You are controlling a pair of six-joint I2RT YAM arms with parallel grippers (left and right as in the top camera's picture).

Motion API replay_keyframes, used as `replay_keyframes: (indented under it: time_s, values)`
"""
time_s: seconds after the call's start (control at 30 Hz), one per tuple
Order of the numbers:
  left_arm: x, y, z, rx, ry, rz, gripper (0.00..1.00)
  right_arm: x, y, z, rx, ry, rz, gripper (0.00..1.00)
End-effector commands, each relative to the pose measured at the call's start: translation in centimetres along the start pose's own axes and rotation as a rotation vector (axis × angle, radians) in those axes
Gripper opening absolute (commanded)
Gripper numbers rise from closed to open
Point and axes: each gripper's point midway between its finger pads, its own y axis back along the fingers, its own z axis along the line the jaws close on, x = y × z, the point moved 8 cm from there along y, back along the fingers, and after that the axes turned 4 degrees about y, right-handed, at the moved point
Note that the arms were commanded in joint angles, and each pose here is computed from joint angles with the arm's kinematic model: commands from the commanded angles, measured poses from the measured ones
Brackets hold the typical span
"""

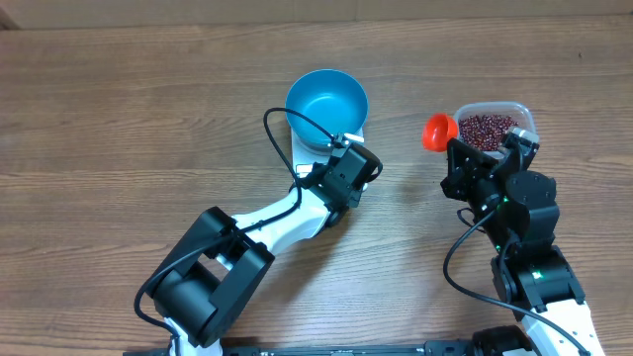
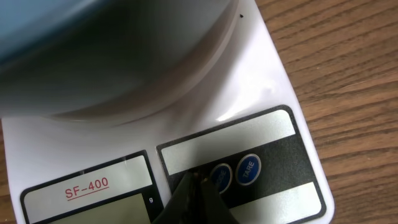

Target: Scoop item into bowl and weigh 150g on scale

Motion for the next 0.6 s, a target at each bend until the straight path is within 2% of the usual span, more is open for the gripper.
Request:
replay_keyframes:
  time_s: [0.0, 0.57]
  values:
    - [0.52, -0.56, 0.36, -0.027, -0.02, 0.011, 0.04, -1.11, 0.24, 0.63, -0.019, 0.006, -0.035, 0.04]
    - [0.47, -0.57, 0.57, -0.047, -0.02, 0.004, 0.04, -1.11, 0.24, 0.63, -0.019, 0.006, -0.035, 0.04]
